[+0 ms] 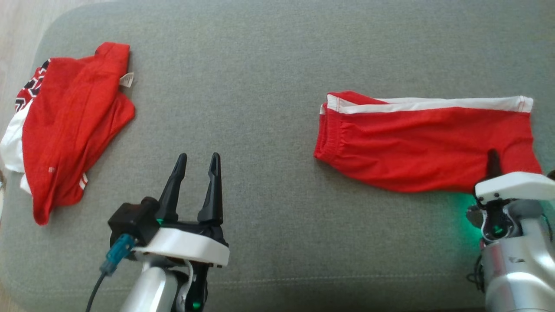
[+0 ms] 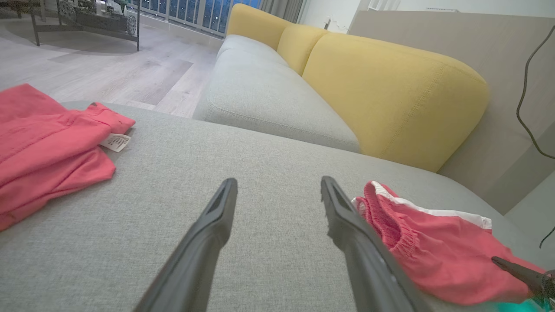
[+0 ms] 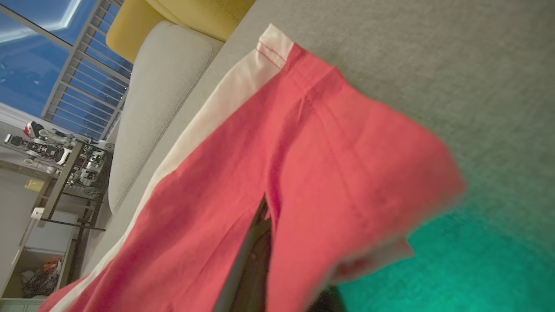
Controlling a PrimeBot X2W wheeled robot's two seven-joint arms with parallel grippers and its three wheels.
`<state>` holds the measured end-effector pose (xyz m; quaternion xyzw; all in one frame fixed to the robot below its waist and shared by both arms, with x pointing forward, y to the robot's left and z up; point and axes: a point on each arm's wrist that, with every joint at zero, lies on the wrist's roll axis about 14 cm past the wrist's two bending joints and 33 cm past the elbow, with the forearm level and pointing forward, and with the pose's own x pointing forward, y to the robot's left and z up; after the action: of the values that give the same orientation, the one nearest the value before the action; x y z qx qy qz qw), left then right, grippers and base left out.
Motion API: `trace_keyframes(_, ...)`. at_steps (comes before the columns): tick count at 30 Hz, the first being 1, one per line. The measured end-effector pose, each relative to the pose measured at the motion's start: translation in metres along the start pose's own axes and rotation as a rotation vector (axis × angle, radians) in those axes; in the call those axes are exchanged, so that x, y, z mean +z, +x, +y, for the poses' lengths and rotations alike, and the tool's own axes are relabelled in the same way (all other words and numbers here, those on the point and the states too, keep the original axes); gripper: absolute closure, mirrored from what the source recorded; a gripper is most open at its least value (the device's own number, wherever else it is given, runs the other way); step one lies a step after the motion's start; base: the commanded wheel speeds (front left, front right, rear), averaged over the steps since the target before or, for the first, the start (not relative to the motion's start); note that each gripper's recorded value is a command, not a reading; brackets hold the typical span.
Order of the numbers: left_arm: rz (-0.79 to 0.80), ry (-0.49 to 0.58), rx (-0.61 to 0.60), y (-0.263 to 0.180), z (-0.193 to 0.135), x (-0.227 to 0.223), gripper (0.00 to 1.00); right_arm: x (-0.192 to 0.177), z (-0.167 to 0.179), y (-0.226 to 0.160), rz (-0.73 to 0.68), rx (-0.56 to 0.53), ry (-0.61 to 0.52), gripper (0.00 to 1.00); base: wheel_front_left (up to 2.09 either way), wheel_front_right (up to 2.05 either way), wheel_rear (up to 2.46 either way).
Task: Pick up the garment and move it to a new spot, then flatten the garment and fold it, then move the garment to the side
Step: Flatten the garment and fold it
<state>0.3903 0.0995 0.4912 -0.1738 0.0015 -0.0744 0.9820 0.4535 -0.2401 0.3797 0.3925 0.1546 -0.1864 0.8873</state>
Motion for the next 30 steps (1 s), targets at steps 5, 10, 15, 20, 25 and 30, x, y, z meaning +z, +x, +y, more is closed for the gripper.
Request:
trace_keyframes(5,-0.003,0.004,-0.011,-0.001,-0.002,0.001,0.00,0.005,0.005,-0.002,-0.046,0.016,-0.052,1.00,0.00,0.00,0.00)
trace_keyframes(10,-0.022,0.023,0.011,-0.003,0.002,0.008,0.00,0.004,0.021,-0.004,-0.059,0.063,-0.089,1.00,0.00,0.00,0.00)
trace_keyframes(15,-0.044,0.024,0.035,-0.006,0.008,0.016,0.00,0.006,0.071,-0.005,-0.090,0.216,-0.159,1.00,0.00,0.00,0.00)
trace_keyframes(20,-0.072,0.077,0.053,-0.008,0.011,0.025,0.00,0.000,0.105,-0.015,-0.100,0.334,-0.159,1.00,0.00,0.00,0.00)
trace_keyframes(25,-0.101,0.081,0.068,-0.012,0.013,0.035,0.00,-0.023,0.135,-0.034,-0.061,0.463,-0.207,1.00,0.00,0.00,0.00)
trace_keyframes(30,-0.105,0.084,0.084,-0.017,0.017,0.037,0.00,-0.048,0.160,-0.055,-0.010,0.576,-0.224,1.00,0.00,0.00,0.00)
